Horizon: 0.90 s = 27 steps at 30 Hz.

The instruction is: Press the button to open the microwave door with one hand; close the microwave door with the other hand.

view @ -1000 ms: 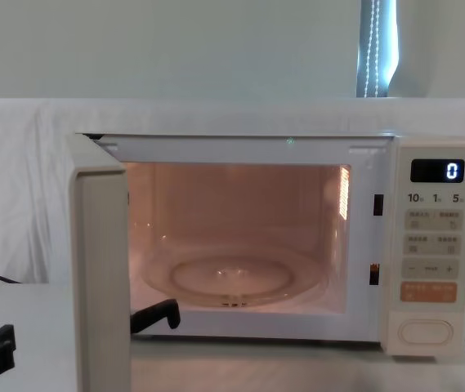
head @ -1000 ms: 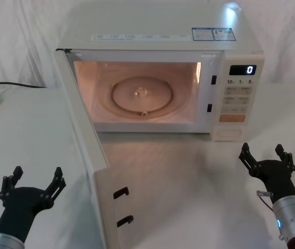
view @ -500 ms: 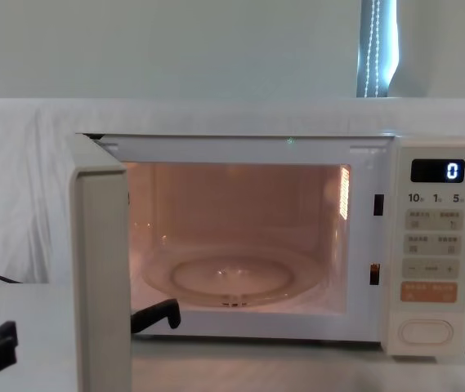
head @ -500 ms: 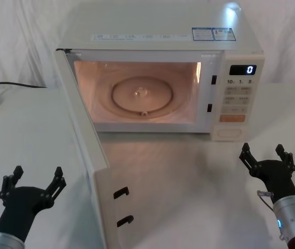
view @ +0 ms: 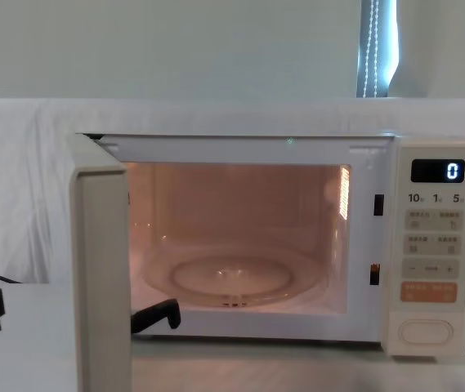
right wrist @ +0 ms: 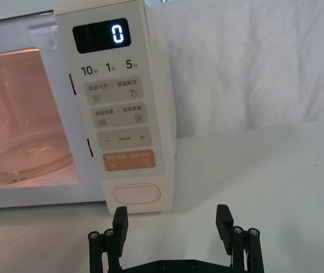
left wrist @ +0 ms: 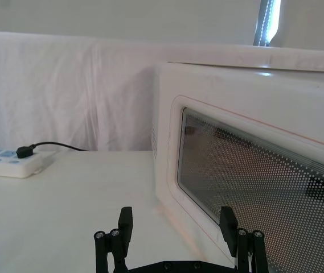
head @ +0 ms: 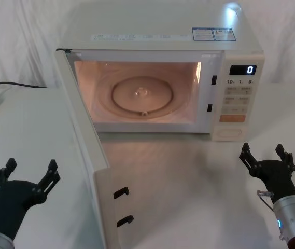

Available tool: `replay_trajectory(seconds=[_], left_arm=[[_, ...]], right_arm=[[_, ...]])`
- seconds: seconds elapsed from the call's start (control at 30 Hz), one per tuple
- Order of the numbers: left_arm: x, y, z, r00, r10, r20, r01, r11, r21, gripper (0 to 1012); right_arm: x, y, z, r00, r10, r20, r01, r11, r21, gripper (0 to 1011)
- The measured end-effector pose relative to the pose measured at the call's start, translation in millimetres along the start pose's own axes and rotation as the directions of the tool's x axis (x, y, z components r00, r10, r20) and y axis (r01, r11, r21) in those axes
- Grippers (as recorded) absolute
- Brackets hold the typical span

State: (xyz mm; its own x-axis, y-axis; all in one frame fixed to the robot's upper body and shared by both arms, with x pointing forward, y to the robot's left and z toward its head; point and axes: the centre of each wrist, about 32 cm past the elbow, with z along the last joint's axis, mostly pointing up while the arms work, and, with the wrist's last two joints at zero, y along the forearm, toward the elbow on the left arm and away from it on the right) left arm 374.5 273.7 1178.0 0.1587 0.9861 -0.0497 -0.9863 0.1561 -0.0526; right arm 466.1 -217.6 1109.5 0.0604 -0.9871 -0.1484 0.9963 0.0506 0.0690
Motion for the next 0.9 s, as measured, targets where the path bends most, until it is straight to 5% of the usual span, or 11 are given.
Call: replay_trajectory(seconds=[0.4,0.9], left_arm=[[5.1,23,18.9,0.9996,-0.027,0.001,0.027,0.9994,0.023,735],[13.5,35,50.9,0.9854,-0.162,-0.053,0.164,0.9852,0.049,253]], right_arm=[[0.0,0.0,0.0,1.0,0.0,0.0,0.0,1.0,0.0,1002],[0.0,0.0,0.0,1.0,0.0,0.0,0.0,1.0,0.0,1002]])
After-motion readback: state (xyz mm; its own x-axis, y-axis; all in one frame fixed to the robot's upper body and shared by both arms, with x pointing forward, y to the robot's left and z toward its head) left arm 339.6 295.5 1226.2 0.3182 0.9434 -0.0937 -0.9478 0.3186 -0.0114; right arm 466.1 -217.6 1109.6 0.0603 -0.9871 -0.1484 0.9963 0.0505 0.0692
